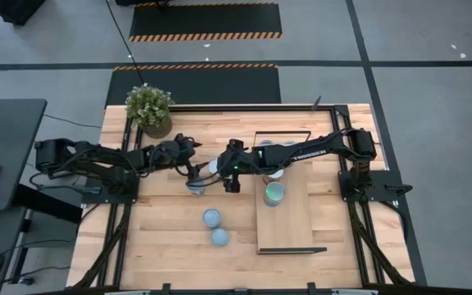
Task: Pick and place cans onto a shelf
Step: Put the canned oranges on the shelf
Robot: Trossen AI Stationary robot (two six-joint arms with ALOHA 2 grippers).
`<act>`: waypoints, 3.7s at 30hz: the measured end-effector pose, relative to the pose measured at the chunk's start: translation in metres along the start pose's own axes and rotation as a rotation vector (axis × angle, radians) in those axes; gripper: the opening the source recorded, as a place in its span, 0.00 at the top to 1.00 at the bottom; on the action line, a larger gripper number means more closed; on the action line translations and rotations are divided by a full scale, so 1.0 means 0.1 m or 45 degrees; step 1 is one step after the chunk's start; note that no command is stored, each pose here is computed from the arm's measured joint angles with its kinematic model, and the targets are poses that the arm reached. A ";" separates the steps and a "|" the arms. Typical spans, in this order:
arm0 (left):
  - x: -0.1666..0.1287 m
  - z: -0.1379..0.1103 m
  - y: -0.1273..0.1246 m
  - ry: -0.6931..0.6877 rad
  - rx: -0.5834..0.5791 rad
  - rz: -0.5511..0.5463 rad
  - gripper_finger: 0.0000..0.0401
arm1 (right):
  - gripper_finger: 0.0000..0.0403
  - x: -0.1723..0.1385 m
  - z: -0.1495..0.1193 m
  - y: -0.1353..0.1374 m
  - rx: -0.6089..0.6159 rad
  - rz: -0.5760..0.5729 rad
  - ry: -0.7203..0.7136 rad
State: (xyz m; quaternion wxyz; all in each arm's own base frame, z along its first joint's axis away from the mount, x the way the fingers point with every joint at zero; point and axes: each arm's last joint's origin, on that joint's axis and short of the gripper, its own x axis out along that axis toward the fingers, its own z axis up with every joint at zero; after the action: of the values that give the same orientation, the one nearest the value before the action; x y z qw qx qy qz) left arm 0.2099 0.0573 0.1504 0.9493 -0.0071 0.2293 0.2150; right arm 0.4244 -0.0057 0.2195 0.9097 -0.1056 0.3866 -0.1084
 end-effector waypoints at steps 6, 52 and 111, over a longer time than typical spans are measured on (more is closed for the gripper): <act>0.05 0.02 -0.03 -0.054 0.027 -0.010 0.03 | 0.01 0.03 -0.05 -0.08 0.076 0.051 0.055; 0.07 0.02 -0.09 -0.084 0.081 -0.156 0.03 | 0.20 0.33 -0.22 -0.07 0.131 0.184 0.097; 0.13 0.36 -0.19 -0.042 -0.049 -0.283 0.03 | 0.18 -2.42 -1.06 0.56 0.641 -0.103 0.348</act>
State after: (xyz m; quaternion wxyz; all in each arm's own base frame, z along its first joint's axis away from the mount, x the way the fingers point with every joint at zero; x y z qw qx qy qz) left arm 0.2432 0.0493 0.1752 0.9705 -0.0474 0.2074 0.1130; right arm 0.1897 0.1036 0.2965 0.8418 0.1237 0.4619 -0.2502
